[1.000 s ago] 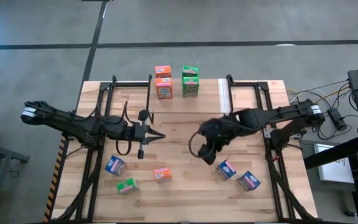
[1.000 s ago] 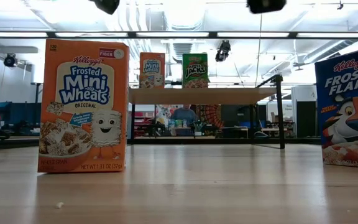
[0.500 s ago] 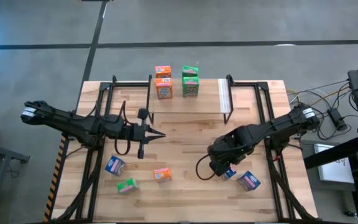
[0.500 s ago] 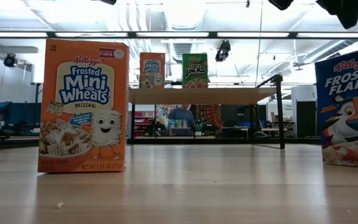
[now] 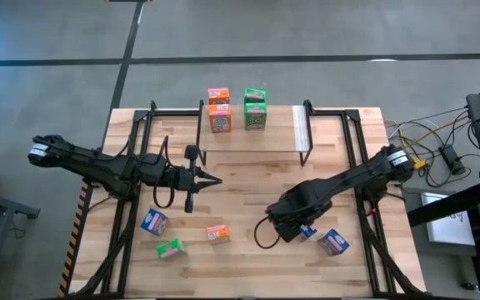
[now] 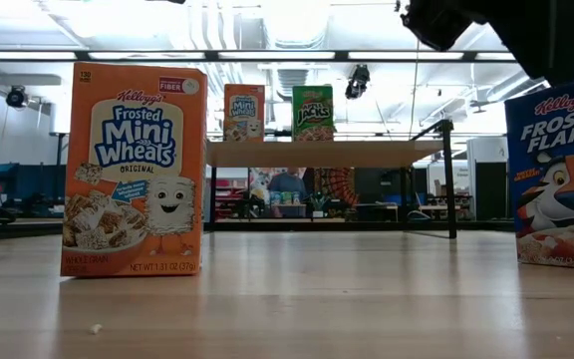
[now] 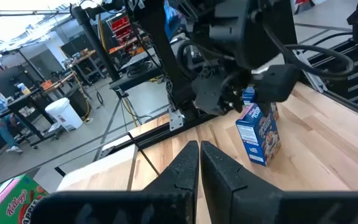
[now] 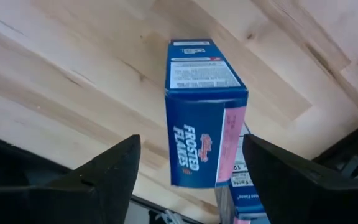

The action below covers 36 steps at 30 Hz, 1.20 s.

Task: Stack cereal on shelf
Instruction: Put the top right blue cereal box on the shelf

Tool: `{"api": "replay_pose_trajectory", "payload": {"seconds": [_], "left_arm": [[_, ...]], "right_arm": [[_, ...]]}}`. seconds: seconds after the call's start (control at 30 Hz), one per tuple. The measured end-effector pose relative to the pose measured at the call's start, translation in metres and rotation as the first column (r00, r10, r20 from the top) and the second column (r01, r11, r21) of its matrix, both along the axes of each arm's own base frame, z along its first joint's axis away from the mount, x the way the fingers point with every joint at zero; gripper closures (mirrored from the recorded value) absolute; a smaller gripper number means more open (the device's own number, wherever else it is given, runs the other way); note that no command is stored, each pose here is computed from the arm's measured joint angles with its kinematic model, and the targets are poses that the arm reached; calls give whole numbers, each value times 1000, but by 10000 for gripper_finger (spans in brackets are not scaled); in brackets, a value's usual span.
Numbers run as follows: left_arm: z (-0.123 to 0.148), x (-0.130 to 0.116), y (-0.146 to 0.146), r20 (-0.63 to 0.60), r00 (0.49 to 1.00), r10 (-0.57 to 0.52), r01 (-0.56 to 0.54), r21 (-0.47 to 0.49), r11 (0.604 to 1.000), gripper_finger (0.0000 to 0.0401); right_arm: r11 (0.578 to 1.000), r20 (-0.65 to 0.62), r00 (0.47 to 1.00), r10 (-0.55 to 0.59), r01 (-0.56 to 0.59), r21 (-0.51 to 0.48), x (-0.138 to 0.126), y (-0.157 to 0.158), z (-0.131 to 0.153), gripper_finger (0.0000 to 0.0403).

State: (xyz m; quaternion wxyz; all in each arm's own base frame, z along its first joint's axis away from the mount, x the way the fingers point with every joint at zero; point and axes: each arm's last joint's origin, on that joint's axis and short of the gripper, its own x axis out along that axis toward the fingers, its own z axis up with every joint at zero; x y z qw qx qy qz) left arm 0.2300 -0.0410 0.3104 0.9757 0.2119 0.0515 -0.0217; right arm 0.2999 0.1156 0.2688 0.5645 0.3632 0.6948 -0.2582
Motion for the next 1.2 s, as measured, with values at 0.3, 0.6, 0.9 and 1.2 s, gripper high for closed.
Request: {"api": "replay_pose_trajectory", "payload": {"seconds": [0.3,0.6,0.9,1.2], "left_arm": [[0,0,0,-1,1000,0,0,-4,1000,401],[-1,0,0,-7,1000,2,-2,-21,1000,401],[-1,0,0,-10,1000,4,-5,-49,999,401],[-2,0,0,-13,1000,12,-14,-138,990,401]], "right_arm": [[998,-52,997,58,-59,-32,9,3,-20,170],[996,-78,995,67,-72,-52,10,3,-26,240],[997,-36,997,69,-70,-36,6,1,-12,276],[986,221,964,147,-125,-110,5,-8,50,270]]}}
